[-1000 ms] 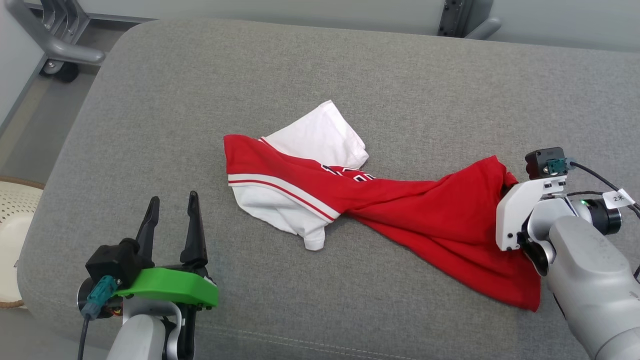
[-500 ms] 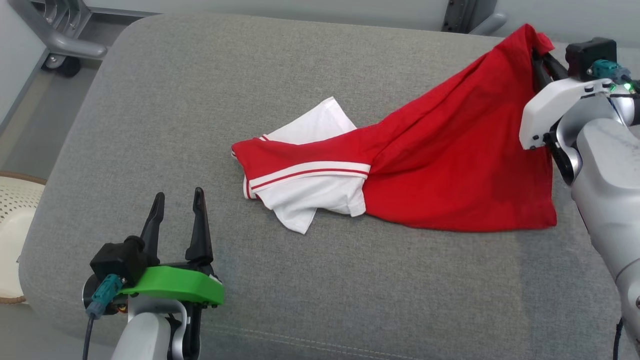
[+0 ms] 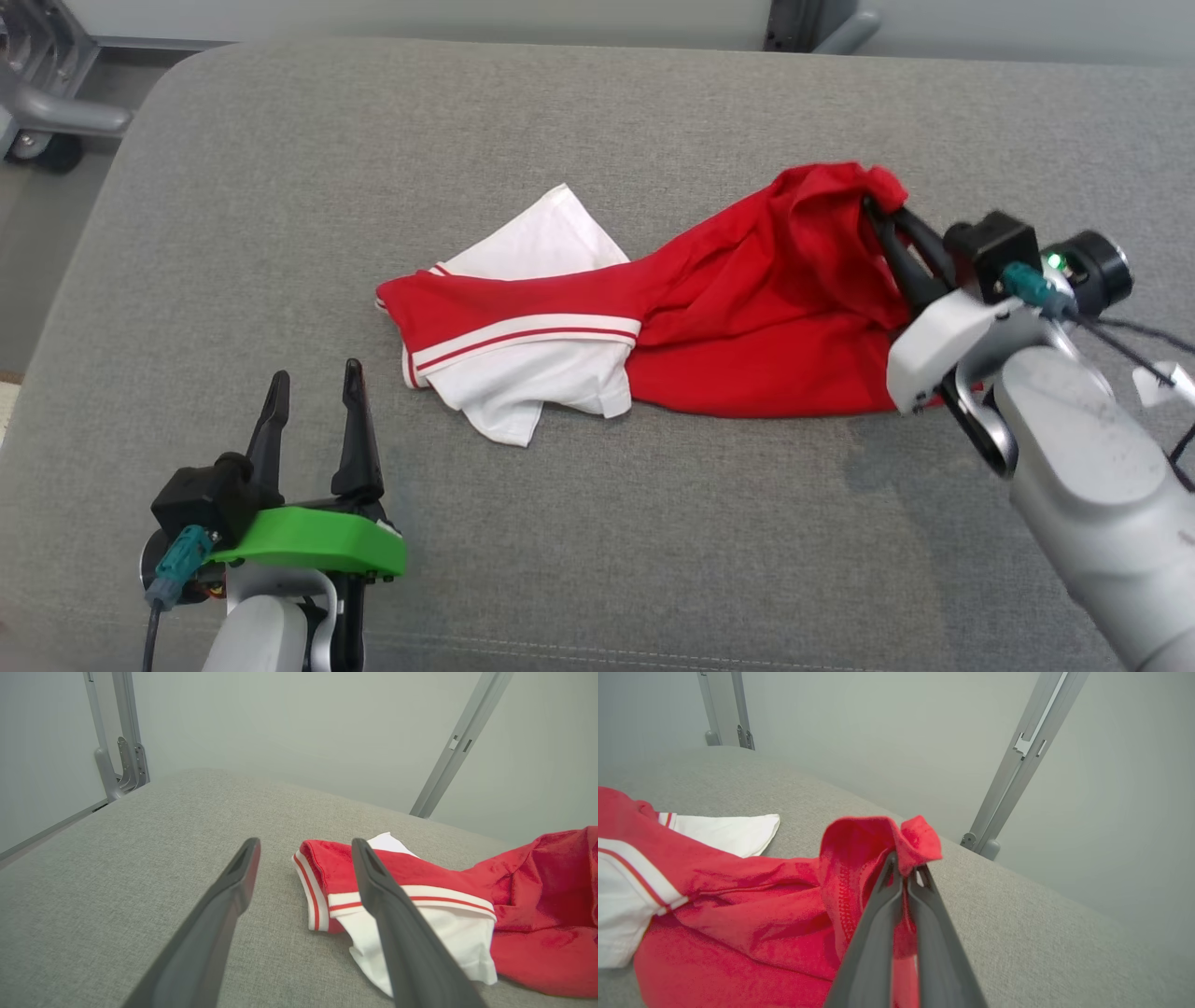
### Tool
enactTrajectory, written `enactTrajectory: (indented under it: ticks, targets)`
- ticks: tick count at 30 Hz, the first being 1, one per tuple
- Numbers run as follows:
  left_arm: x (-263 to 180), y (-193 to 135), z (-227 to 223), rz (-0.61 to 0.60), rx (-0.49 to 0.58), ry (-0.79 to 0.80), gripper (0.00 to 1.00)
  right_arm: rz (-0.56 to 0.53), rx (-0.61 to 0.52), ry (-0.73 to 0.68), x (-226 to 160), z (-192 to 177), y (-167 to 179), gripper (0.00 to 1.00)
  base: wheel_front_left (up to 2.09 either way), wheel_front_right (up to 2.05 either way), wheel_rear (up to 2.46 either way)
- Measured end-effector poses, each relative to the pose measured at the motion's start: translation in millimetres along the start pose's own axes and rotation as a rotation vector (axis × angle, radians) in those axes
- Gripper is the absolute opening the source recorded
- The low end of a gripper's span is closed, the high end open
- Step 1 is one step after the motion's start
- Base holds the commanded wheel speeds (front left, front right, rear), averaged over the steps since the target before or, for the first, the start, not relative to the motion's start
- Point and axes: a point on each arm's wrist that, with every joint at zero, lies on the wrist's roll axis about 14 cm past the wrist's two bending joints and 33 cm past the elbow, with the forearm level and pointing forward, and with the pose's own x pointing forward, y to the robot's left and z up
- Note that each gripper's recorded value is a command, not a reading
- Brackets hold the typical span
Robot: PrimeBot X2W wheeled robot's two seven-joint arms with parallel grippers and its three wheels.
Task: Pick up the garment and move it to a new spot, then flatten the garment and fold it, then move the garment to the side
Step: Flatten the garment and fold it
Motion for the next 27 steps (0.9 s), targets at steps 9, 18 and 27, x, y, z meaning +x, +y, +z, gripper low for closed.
enactTrajectory:
  ticks: [9, 18, 27]
  targets:
    - [8.9, -19.9, -10.3, -0.059, -0.001, 0.025, 1.0, 0.009, 0.101, 0.142, -75.9, -66.6, 33.6, 0.0, 0.0, 0.0, 0.0]
    - [5.7, -33.2, -15.4, -0.1, -0.003, 0.041, 1.0, -0.028, 0.123, 0.117, -107.6, -60.6, 47.9, 1.0, 0.0, 0.0, 0.0]
    - [6.6, -44.2, -17.3, -0.133, -0.006, 0.046, 1.0, -0.092, 0.166, 0.157, -144.4, -73.9, 52.9, 1.0, 0.0, 0.0, 0.0]
